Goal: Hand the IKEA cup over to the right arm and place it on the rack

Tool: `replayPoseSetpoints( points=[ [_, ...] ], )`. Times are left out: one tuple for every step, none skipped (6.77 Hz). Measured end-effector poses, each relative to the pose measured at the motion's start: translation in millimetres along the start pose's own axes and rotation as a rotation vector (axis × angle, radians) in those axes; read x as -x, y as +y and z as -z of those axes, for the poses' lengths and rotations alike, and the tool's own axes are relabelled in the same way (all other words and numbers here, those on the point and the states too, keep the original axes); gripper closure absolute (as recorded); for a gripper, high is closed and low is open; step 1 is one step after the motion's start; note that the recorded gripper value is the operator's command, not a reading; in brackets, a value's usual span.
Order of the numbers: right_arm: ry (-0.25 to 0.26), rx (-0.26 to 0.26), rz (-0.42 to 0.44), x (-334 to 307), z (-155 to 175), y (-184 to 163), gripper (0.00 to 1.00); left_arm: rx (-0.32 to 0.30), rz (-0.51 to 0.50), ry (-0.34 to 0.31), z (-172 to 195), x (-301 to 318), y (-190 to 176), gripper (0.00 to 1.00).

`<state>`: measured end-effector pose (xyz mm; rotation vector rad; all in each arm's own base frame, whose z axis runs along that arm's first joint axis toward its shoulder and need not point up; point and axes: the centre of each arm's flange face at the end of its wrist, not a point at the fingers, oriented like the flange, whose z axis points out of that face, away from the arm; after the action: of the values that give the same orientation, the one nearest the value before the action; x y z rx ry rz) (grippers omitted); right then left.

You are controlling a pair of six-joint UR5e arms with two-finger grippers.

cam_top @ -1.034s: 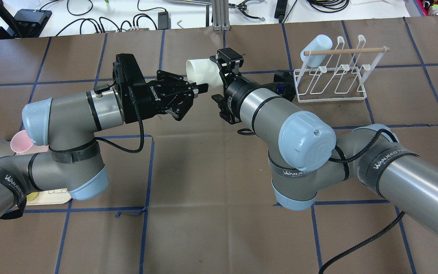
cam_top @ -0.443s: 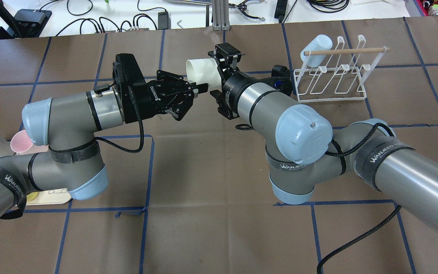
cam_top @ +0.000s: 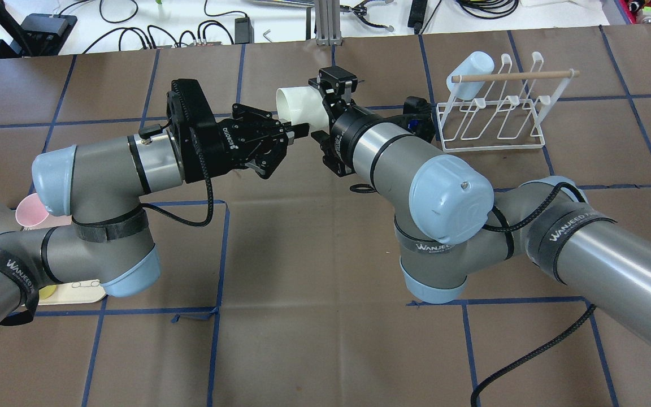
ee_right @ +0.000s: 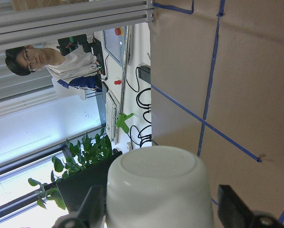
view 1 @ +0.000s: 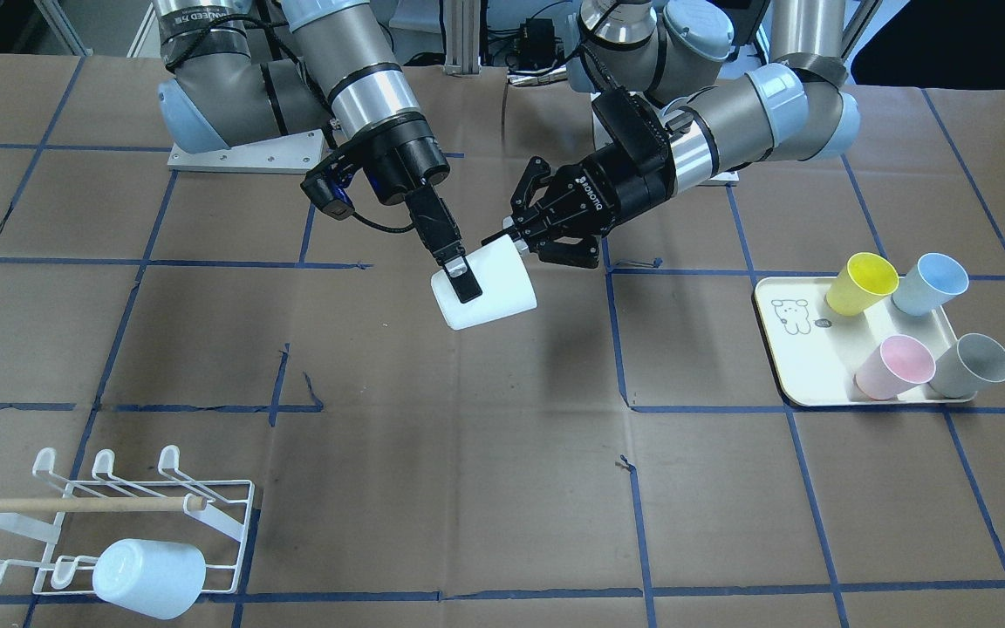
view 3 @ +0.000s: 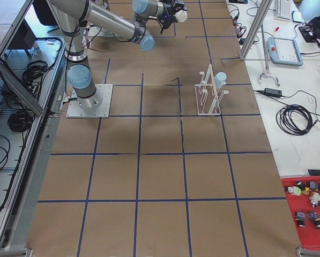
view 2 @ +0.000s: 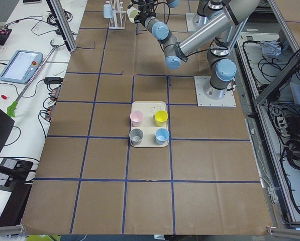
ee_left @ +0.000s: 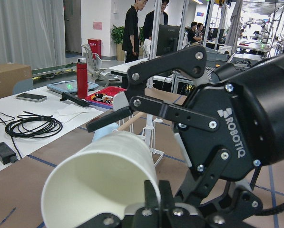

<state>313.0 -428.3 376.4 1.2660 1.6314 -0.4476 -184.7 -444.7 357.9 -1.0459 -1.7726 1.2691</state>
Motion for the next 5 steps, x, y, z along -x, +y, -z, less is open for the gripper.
replayPoseSetpoints(
  points=[
    [-0.004,0.001,0.002,0.4,0.4,0.2,0.41,0.0,0.003,-0.001,0.3,0.3,-0.3,0.88],
    [-0.007,0.002,0.003,0.7,0.6,0.3,0.43,-0.001,0.004,-0.002,0.6,0.8,-1.0,0.47],
    [-0.008,0.004,0.003,0.9,0.8,0.4,0.44,-0.002,0.006,-0.002,0.9,1.6,-2.0,0.1],
    [-0.008,0.005,0.004,0.7,0.9,0.7,0.44,-0.004,0.025,-0.003,1.5,1.9,-3.9,0.02],
    [-0.008,0.004,0.003,0.7,0.9,0.7,0.45,-0.006,0.062,-0.003,1.9,1.2,-5.1,0.01]
  ],
)
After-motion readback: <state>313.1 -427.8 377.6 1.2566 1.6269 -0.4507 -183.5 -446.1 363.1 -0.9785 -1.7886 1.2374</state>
